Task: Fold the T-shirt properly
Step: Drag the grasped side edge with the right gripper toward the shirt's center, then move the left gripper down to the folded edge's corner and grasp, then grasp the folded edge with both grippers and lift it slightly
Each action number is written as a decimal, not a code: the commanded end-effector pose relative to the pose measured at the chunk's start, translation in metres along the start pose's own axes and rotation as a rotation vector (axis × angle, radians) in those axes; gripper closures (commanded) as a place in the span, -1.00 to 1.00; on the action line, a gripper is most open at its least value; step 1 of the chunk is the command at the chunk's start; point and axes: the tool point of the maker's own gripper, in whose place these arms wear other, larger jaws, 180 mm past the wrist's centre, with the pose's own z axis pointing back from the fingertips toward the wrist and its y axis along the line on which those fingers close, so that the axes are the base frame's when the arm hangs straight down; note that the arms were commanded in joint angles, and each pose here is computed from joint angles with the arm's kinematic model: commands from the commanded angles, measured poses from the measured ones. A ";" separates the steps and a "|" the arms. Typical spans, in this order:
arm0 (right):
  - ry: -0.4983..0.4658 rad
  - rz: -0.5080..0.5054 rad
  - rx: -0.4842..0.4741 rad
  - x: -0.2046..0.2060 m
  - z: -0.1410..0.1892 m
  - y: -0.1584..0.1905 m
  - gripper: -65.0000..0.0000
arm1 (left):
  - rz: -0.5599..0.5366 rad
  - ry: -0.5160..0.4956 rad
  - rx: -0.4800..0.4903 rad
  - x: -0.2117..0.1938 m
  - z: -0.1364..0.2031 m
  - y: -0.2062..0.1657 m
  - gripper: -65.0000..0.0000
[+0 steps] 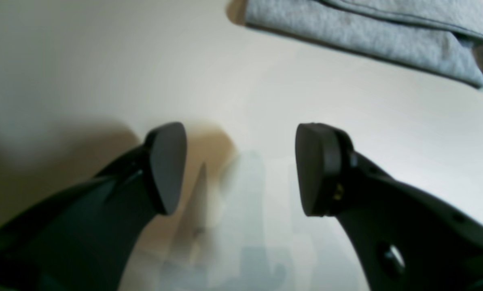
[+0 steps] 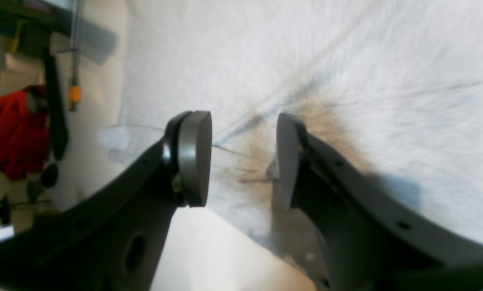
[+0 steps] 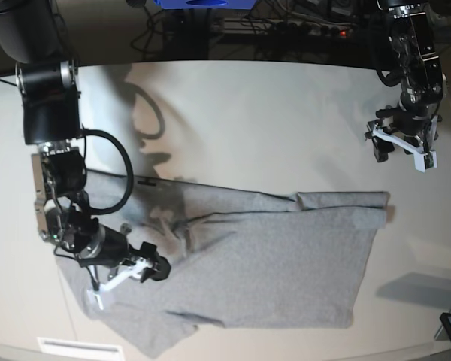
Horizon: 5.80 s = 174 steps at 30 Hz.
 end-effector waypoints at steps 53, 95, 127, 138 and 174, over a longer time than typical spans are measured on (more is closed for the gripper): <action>0.064 0.059 -0.347 -0.130 0.091 -0.053 0.22 | 0.454 -0.226 -0.122 0.076 -0.082 -0.014 -0.28; 0.064 0.059 -0.347 -0.129 0.091 -0.053 0.22 | 0.479 -0.193 -0.212 0.097 -0.110 -0.054 -0.28; 0.113 0.027 -0.386 -0.143 0.086 -0.073 0.22 | 0.488 -0.181 -0.228 0.102 -0.117 -0.062 0.82; 0.111 0.028 -0.386 -0.142 0.086 -0.072 0.22 | 0.514 -0.187 -0.235 0.114 -0.122 -0.064 1.00; 0.132 0.111 -0.316 -0.146 0.083 -0.061 0.22 | 0.626 -0.207 -0.211 0.119 -0.144 -0.054 -0.03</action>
